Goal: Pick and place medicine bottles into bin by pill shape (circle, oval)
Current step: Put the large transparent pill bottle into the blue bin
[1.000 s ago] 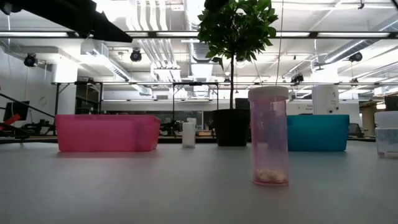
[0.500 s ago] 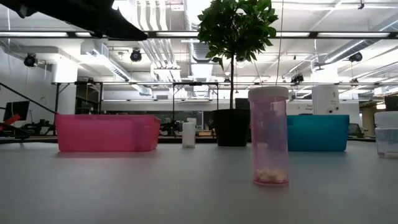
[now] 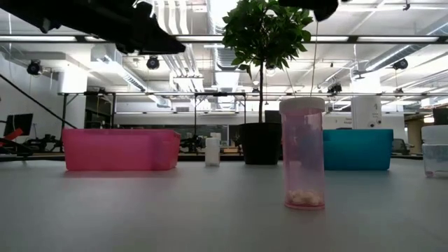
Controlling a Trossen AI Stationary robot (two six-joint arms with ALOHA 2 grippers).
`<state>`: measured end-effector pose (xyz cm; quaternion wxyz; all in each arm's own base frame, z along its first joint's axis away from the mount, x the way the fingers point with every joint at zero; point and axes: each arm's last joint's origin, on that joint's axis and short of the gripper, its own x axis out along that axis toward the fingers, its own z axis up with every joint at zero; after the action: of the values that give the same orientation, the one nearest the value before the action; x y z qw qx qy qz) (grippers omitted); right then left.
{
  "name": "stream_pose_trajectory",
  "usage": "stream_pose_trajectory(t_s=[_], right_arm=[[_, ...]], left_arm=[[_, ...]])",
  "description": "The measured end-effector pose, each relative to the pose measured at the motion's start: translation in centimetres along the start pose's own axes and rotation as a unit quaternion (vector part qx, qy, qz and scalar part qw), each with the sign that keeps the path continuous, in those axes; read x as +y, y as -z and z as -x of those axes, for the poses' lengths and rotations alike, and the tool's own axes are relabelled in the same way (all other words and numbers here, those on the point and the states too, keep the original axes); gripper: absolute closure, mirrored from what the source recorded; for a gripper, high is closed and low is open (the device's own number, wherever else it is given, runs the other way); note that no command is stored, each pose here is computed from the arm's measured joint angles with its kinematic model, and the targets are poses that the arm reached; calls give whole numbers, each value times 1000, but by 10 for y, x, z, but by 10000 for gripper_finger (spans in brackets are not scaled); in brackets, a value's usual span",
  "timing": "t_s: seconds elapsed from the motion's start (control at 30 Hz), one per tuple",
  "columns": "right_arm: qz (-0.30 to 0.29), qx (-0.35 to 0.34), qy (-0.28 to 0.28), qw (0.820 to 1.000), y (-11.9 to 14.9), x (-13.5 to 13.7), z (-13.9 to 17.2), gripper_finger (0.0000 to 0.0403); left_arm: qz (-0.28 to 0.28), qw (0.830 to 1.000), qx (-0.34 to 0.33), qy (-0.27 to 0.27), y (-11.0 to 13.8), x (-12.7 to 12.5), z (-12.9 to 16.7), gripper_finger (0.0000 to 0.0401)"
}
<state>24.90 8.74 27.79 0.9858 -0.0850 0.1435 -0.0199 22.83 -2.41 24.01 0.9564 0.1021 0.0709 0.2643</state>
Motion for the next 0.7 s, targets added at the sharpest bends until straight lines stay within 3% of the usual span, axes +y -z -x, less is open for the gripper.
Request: stream_pose_trajectory(t_s=[0.3, 0.7], right_arm=[[30, -41, 32, 998, 38, -34, 14, 259], [33, -119, 28, 992, 70, -48, 48, 271]], left_arm=[[11, 1000, -9, -2, 10, -16, -16, 223], [81, 996, -1, -28, 16, -23, -45, 223]])
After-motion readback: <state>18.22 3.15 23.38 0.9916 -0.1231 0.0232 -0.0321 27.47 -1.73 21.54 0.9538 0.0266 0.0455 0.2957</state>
